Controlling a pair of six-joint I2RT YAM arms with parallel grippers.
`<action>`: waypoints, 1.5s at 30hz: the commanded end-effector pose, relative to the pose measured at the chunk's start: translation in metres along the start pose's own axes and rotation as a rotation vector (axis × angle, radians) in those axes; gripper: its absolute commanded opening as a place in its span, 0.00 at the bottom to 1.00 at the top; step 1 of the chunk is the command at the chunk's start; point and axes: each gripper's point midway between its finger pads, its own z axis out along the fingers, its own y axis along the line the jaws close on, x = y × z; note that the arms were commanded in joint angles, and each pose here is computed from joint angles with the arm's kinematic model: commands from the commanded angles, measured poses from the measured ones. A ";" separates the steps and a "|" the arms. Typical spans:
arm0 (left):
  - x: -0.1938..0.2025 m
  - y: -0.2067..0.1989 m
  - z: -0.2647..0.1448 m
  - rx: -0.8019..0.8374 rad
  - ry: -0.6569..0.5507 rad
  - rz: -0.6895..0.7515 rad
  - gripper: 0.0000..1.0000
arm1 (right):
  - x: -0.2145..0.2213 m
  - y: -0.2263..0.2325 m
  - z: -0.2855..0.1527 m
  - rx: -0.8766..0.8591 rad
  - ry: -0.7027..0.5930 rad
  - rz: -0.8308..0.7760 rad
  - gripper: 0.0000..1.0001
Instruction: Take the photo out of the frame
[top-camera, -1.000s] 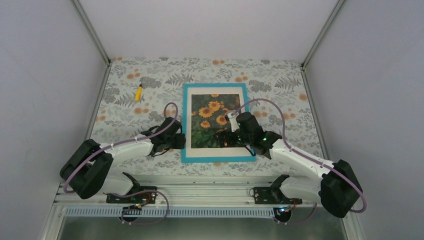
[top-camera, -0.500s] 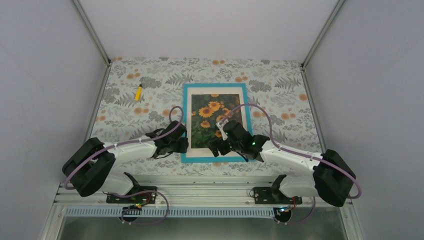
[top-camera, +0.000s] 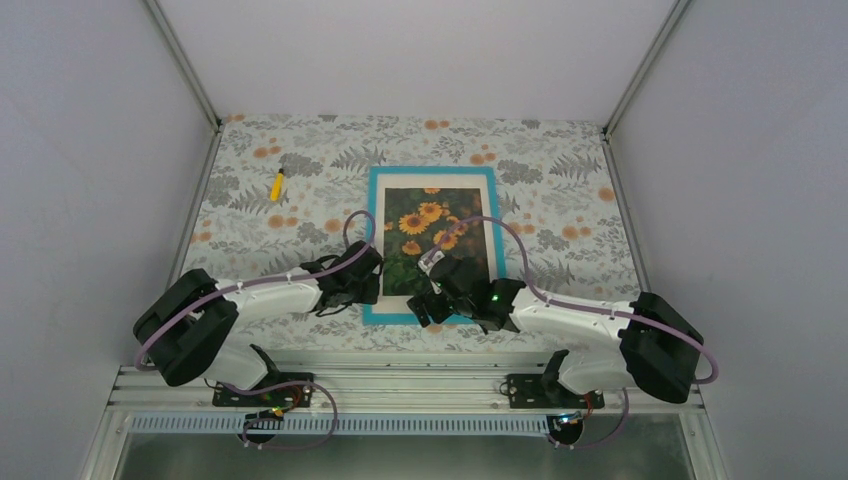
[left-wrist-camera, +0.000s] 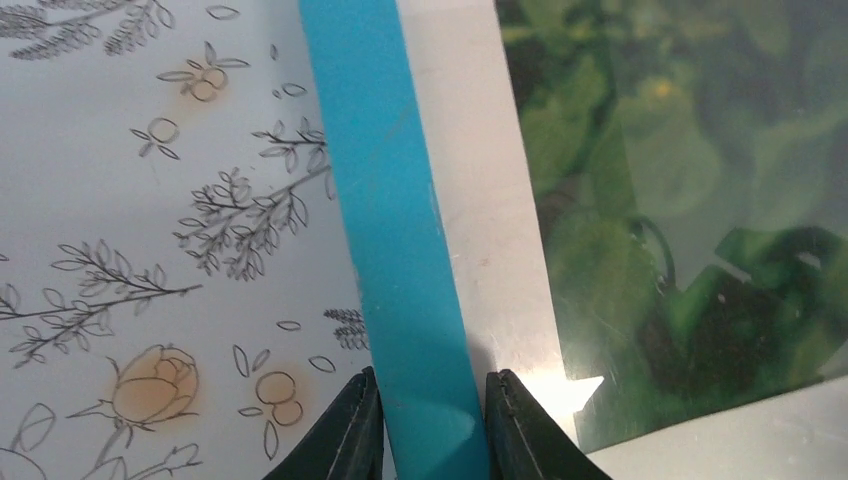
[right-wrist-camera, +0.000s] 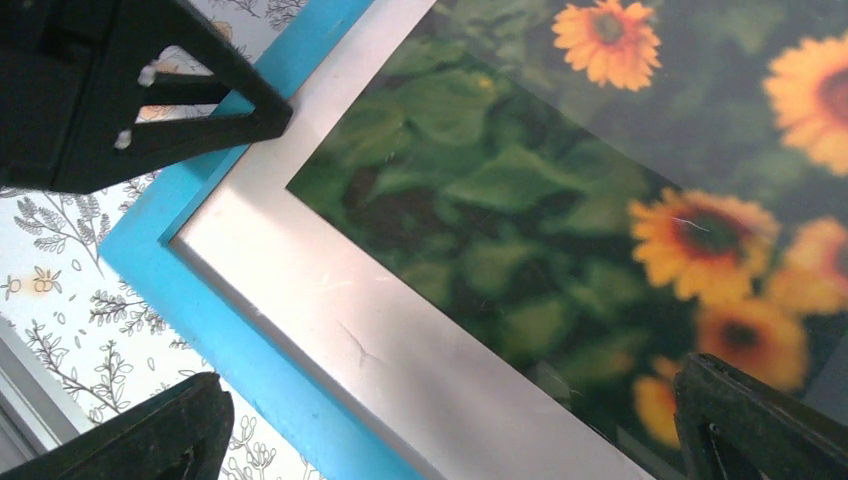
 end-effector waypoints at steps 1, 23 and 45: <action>-0.003 -0.004 0.001 -0.014 0.002 0.013 0.20 | -0.012 0.006 -0.003 0.025 -0.048 -0.032 1.00; -0.068 0.001 -0.038 -0.126 -0.132 0.035 0.02 | 0.011 0.054 0.016 0.190 -0.025 -0.401 1.00; -0.070 0.016 -0.048 -0.055 -0.129 0.004 0.02 | 0.007 0.010 0.032 0.715 -0.017 -0.703 0.86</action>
